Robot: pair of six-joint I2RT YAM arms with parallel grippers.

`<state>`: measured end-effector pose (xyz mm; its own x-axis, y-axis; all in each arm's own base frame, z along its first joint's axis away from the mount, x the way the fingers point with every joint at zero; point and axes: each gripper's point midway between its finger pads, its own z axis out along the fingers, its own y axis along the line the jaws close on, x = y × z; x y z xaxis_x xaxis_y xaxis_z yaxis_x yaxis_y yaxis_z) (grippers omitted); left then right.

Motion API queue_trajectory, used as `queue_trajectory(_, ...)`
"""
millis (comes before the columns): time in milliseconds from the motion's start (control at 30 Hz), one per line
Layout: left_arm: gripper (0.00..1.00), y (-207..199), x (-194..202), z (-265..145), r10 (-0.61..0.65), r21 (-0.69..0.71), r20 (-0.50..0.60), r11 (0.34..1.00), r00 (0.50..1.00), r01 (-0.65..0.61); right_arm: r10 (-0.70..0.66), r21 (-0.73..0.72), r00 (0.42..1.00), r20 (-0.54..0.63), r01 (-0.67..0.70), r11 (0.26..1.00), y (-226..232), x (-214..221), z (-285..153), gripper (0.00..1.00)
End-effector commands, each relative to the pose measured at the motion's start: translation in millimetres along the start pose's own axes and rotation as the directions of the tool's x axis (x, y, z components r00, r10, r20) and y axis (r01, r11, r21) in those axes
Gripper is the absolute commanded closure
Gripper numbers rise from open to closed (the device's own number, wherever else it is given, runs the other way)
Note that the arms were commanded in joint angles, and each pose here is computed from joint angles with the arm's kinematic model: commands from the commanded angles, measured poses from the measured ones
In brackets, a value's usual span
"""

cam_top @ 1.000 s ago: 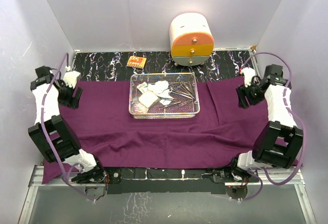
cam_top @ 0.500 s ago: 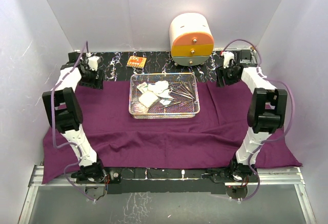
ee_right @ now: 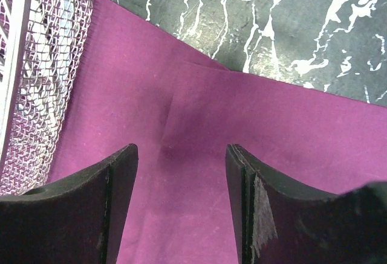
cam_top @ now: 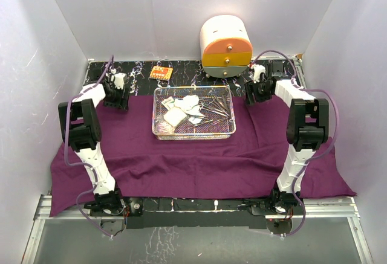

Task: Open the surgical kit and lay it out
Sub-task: Smooth out the surgical kit at the center of the board.

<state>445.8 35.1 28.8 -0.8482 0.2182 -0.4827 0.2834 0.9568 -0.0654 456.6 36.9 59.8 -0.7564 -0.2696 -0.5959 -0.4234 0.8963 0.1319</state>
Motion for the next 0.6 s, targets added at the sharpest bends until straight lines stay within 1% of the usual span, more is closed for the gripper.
queue_trajectory(0, 0.42, -7, 17, 14, -0.014, -0.007, -0.033, 1.000, 0.999, 0.014, 0.023, -0.037, 0.998, 0.054, -0.021, 0.999, 6, -7, 8, 0.43)
queue_trajectory(133, 0.52, -14, 33, 22, -0.014, -0.020, -0.068, 1.000, 0.998, 0.012, 0.044, -0.052, 0.998, 0.034, -0.042, 0.998, 8, 3, 18, 0.44)
queue_trajectory(233, 0.64, -19, 43, 27, -0.013, -0.028, -0.090, 1.000, 0.996, 0.011, 0.057, -0.043, 0.998, 0.018, -0.057, 0.997, 7, 9, 24, 0.45)
queue_trajectory(367, 0.75, -25, 54, 31, -0.010, -0.036, -0.124, 0.999, 0.992, 0.006, 0.073, -0.034, 0.997, -0.001, -0.073, 0.997, 6, 17, 30, 0.48)
queue_trajectory(467, 0.83, -29, 60, 32, -0.010, -0.042, -0.139, 0.999, 0.990, 0.004, 0.084, -0.038, 0.996, -0.014, -0.084, 0.996, 8, 25, 35, 0.52)
queue_trajectory(567, 0.88, -31, 59, 30, -0.016, -0.046, -0.135, 0.999, 0.991, 0.010, 0.094, -0.032, 0.995, -0.024, -0.094, 0.995, 8, 30, 38, 0.60)
